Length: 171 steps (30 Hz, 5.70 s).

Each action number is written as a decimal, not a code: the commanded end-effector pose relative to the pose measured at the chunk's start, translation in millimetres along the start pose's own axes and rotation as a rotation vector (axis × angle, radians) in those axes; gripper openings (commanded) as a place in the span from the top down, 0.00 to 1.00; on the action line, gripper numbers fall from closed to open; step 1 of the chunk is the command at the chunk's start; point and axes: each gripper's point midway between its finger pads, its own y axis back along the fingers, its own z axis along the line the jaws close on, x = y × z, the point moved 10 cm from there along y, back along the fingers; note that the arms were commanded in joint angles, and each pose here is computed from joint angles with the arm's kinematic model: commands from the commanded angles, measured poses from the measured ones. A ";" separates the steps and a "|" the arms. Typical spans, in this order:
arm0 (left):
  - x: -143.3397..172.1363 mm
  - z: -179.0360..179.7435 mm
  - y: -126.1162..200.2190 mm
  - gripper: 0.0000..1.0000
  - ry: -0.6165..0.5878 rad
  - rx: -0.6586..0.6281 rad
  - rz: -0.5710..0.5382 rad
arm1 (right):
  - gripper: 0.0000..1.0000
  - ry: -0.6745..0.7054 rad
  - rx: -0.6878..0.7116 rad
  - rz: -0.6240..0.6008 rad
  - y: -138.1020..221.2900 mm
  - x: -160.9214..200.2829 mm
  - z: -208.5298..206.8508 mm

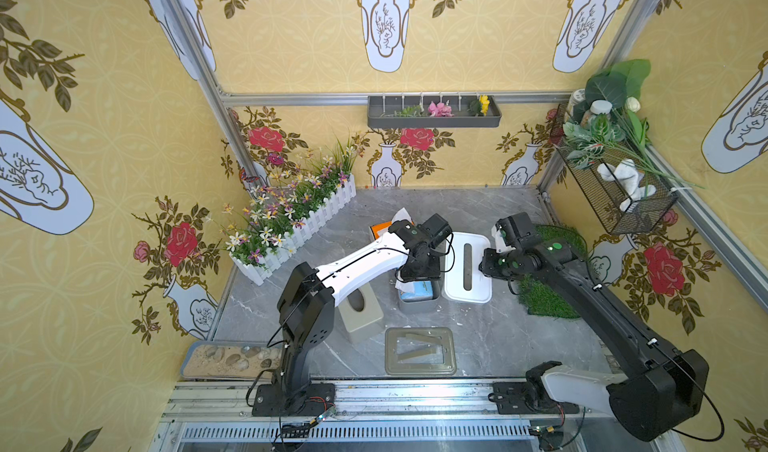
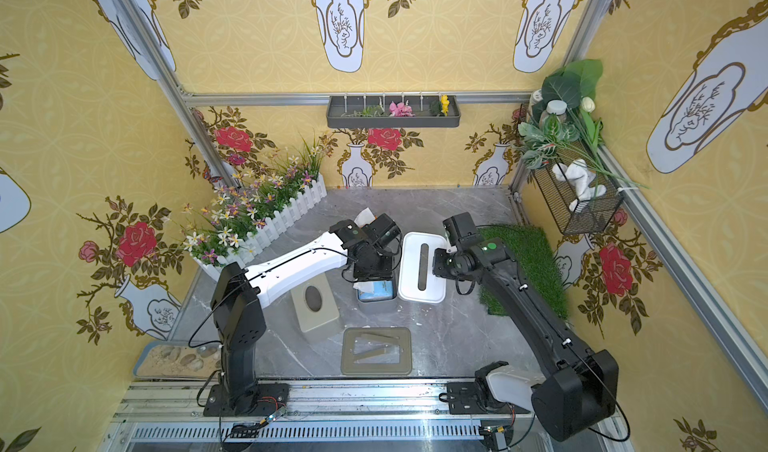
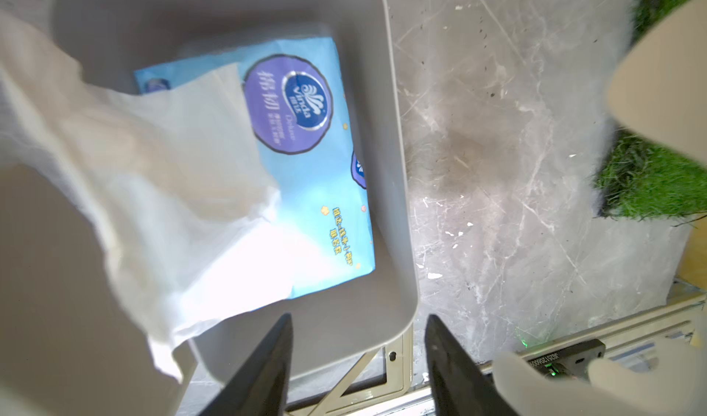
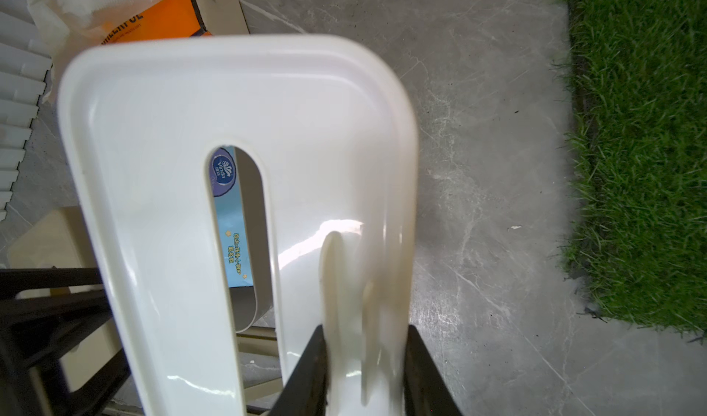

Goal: Put the tissue paper into the tissue box
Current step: Adjust the paper towel in the tissue box.

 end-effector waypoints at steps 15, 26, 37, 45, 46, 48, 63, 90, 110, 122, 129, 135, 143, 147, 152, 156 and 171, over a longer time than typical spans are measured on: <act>13.6 58.0 -2.1 0.36 0.053 -0.152 -0.028 | 0.82 0.012 0.001 0.003 -5.6 -5.1 4.9; -4.0 45.4 -25.1 0.68 -0.009 -0.159 0.003 | 0.82 0.004 0.008 0.002 -5.4 -2.0 2.5; -15.7 33.1 -20.2 1.00 -0.018 -0.114 -0.005 | 0.82 -0.011 0.018 -0.011 -4.1 -1.3 -3.6; -19.6 12.6 -47.5 1.00 -0.043 -0.089 0.043 | 0.82 -0.026 0.032 -0.019 -0.8 -0.7 -12.0; -19.9 9.3 -51.0 1.00 -0.049 -0.086 0.048 | 0.82 -0.030 0.033 -0.020 -0.1 -0.5 -12.8; -20.8 2.8 -55.8 1.00 -0.058 -0.078 0.053 | 0.82 -0.032 0.034 -0.023 0.8 0.0 -14.2; -19.6 -16.4 -100.7 1.00 -0.082 -0.073 0.125 | 0.82 -0.040 0.030 -0.018 -0.1 1.2 -16.7; -22.7 -13.5 -58.6 0.47 -0.110 -0.100 0.014 | 0.82 -0.021 -0.009 -0.036 1.4 -4.8 -3.8; -25.8 -6.4 -8.5 0.40 -0.116 -0.091 -0.132 | 0.82 0.039 -0.082 -0.035 -8.7 -21.6 20.7; -40.0 -15.6 -42.5 0.40 -0.108 -0.015 -0.103 | 0.82 0.023 -0.036 -0.041 -3.4 -7.0 17.4; -37.3 -30.3 -68.5 0.44 -0.128 0.030 -0.043 | 0.82 -0.031 0.017 -0.043 6.7 5.4 -4.2; -22.7 -27.3 -87.0 0.47 -0.138 0.028 -0.016 | 0.82 -0.055 0.024 -0.041 11.6 9.6 -14.6; -10.2 -16.8 -101.4 0.51 -0.133 0.015 0.004 | 0.82 -0.060 0.023 -0.041 12.6 10.7 -14.2; -12.4 -19.2 -87.8 0.50 -0.137 0.026 -0.023 | 0.82 -0.060 0.023 -0.042 12.7 10.4 -13.5; -17.4 -22.3 -62.1 0.47 -0.146 0.037 -0.075 | 0.82 -0.057 0.015 -0.047 12.0 10.3 -11.6; -19.6 -23.8 -48.0 0.45 -0.154 0.046 -0.102 | 0.82 -0.038 -0.001 -0.047 8.4 8.9 -4.0; -19.6 -17.6 -46.6 0.42 -0.151 0.020 -0.119 | 0.82 0.012 -0.016 -0.038 -5.9 7.4 23.6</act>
